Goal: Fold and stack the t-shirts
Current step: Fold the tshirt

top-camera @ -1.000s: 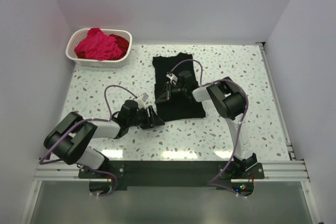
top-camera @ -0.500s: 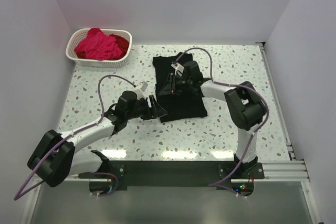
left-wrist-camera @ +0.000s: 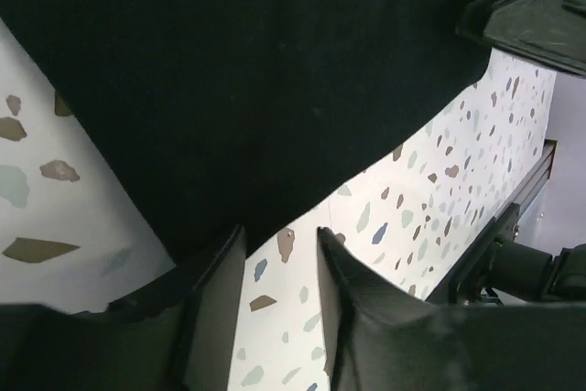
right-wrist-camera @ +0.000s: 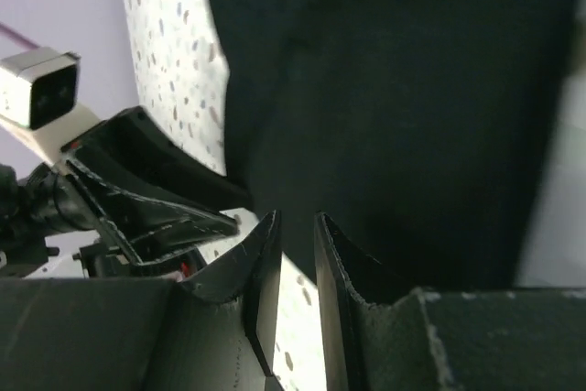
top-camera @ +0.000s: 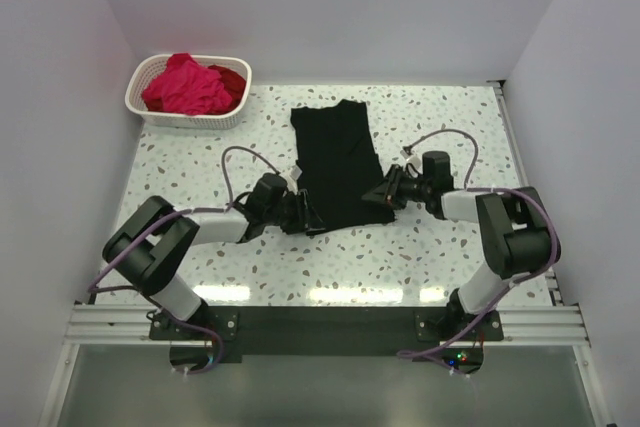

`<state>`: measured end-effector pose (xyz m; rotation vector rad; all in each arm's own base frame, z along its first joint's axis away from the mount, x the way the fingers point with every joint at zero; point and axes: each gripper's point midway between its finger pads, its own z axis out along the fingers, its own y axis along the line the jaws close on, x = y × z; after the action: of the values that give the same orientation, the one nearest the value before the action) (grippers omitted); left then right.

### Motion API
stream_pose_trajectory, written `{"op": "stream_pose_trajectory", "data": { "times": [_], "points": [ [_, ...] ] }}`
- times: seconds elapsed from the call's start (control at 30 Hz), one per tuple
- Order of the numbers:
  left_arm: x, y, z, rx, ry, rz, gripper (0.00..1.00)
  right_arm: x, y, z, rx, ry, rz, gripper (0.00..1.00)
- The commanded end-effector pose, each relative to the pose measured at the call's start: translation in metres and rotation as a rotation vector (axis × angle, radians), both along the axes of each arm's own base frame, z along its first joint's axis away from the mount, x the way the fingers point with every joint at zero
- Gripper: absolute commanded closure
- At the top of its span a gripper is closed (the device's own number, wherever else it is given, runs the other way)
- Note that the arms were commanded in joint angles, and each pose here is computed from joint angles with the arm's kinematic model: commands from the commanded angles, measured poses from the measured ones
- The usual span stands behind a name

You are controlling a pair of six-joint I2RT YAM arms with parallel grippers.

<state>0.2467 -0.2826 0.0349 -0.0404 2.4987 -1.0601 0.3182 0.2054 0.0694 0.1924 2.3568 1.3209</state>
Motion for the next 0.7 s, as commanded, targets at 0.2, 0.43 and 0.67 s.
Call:
{"op": "stream_pose_trajectory", "data": {
  "times": [0.2, 0.43, 0.67],
  "points": [
    [-0.017, 0.045, -0.037, 0.097, 0.084, 0.083, 0.67, -0.004, -0.052, -0.043, 0.087, 0.067, -0.186, 0.77],
    [-0.006, 0.053, -0.011, 0.113, -0.012, 0.078, 0.60, -0.009, -0.015, 0.017, 0.113, -0.074, -0.090, 0.72],
    [-0.001, 0.051, -0.009, 0.114, -0.029, 0.078, 0.57, -0.036, 0.075, 0.053, 0.227, -0.180, 0.107, 0.69]
  ]
}}
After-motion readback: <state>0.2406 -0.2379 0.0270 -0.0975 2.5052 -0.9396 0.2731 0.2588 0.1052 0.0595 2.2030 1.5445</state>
